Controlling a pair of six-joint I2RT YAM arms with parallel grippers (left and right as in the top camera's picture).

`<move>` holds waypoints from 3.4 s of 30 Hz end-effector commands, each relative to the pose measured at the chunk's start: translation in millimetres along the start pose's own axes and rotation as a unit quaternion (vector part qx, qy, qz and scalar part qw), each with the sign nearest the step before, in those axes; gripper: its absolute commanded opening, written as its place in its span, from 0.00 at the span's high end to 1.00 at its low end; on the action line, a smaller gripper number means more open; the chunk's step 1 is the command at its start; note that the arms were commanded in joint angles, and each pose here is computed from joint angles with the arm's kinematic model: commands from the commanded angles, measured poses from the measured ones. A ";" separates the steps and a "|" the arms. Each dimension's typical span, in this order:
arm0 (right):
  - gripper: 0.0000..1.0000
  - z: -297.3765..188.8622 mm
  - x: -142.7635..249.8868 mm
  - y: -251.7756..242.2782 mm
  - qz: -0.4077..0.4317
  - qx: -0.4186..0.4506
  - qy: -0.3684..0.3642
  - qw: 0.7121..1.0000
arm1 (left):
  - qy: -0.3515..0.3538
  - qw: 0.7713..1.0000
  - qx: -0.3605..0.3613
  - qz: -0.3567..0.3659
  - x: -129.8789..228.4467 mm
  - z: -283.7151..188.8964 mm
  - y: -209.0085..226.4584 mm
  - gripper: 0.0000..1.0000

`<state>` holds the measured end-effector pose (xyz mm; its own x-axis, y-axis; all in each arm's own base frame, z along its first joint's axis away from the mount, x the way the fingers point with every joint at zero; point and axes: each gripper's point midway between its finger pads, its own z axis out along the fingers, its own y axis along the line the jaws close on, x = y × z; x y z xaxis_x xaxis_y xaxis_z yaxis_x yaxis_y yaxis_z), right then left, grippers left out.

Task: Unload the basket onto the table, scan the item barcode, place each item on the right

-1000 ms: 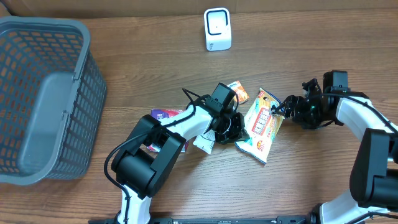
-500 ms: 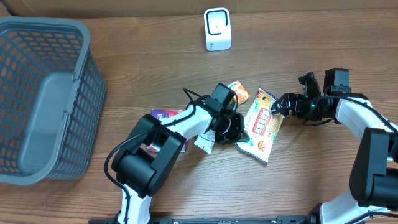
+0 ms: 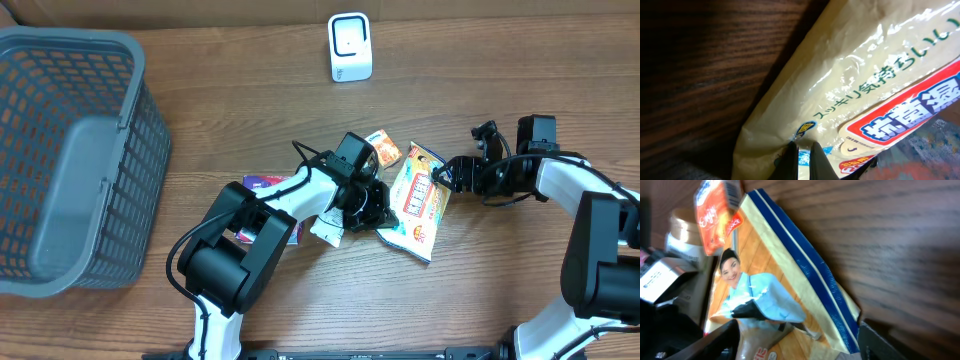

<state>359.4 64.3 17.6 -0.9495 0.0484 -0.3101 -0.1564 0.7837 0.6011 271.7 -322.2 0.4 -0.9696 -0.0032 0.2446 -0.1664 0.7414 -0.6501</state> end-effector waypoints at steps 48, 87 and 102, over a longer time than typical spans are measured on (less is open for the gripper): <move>0.96 38.7 44.1 -9.0 0.043 -0.027 0.075 0.996 | 0.040 0.993 -0.068 -0.089 9.1 4.6 75.2 0.96; 0.96 -18.3 -50.1 -80.6 0.060 0.253 0.011 0.966 | 0.087 0.982 -0.124 -0.111 38.9 -3.7 97.9 0.96; 0.96 -127.6 -40.0 -47.0 0.222 0.388 0.022 0.894 | 0.083 0.984 -0.123 -0.099 36.7 -3.0 97.6 0.96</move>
<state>362.7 -46.9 43.2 -0.9280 0.3726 -0.0084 0.3726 0.9270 -0.0420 255.0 -283.2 -4.0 -0.9528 0.0771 0.2938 -0.1141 0.8054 -0.5817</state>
